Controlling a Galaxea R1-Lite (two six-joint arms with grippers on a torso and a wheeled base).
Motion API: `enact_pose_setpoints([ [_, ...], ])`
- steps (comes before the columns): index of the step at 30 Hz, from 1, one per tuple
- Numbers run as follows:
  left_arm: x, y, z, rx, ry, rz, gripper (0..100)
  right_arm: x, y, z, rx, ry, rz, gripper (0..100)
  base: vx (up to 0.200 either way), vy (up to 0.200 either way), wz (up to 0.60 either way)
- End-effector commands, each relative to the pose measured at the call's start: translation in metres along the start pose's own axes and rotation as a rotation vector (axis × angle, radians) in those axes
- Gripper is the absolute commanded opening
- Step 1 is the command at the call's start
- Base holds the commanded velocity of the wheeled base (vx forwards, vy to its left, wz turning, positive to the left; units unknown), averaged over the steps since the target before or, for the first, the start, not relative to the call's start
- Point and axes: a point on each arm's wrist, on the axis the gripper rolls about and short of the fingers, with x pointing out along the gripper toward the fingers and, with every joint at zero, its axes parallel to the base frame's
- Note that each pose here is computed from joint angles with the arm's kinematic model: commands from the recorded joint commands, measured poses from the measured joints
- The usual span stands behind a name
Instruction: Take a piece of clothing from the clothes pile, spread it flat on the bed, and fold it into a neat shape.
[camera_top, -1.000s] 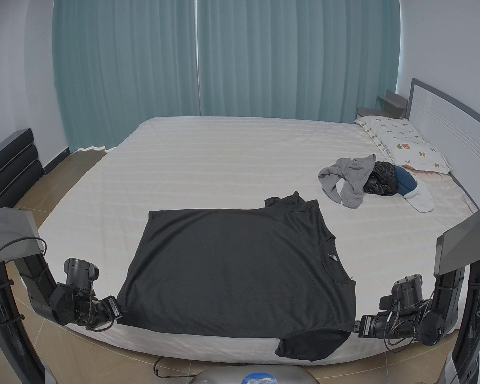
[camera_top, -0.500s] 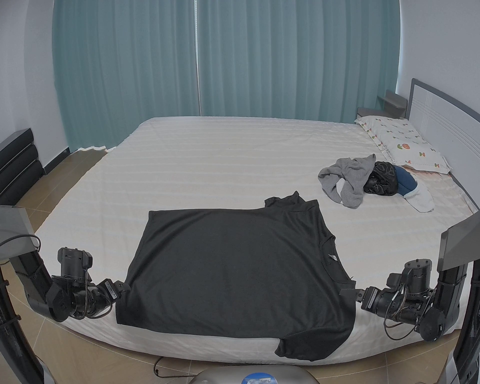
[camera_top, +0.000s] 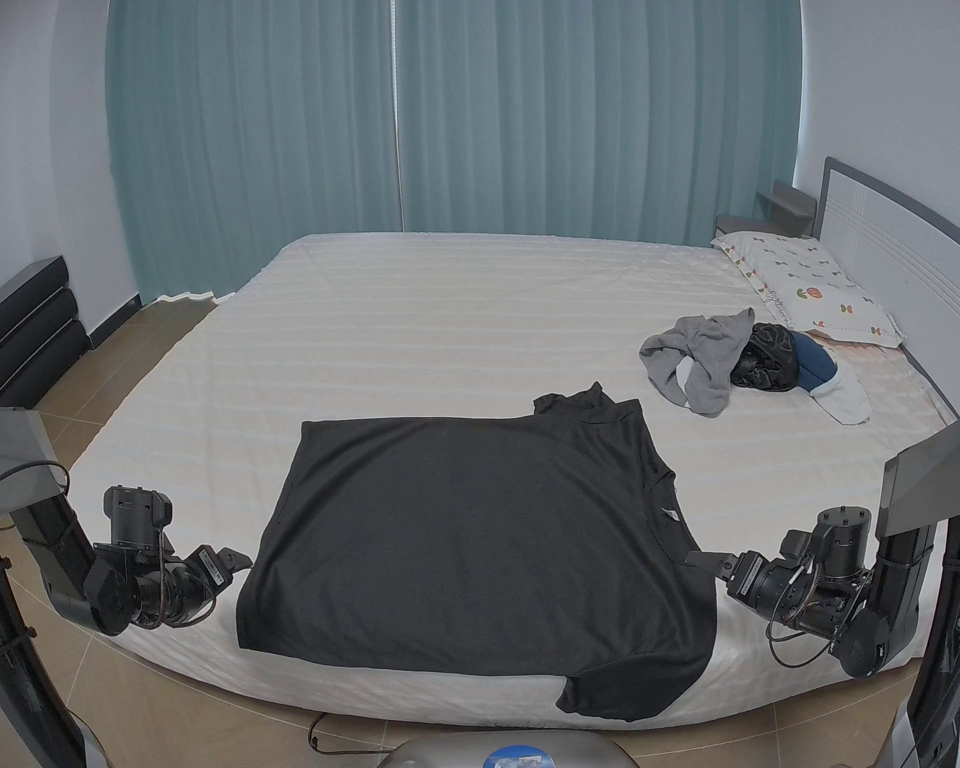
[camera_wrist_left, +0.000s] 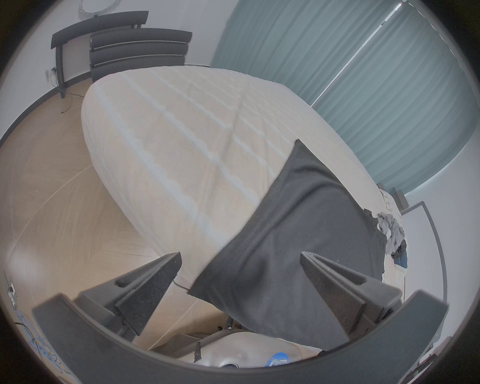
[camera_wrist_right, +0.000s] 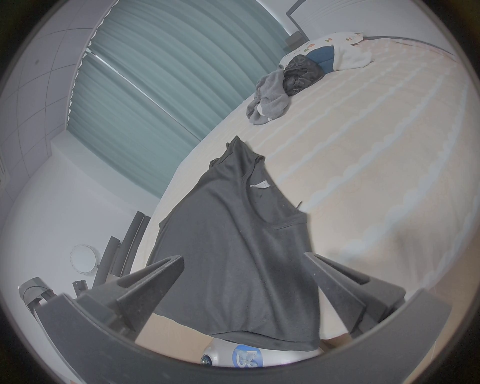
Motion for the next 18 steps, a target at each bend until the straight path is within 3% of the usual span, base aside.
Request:
enact_pose_setpoints([
  [1,0.0001,-0.0005,0.0007,-0.003,-0.002,-0.005,100,0.0014,0.0014,0.0048,0.007,-0.027,0.014,100,0.000,0.000,0.00],
  [13,0.0002,-0.0063,0.0069,-0.086,-0.006,-0.050,100,0.0018,0.0051,0.0108,0.052,-0.057,0.030,100,0.000,0.000,0.00],
  [18,0.0006,-0.0077,0.0054,-0.085,0.021,-0.078,100,0.0019,0.0058,0.0110,0.050,-0.057,0.034,100,0.200,0.000,0.00],
])
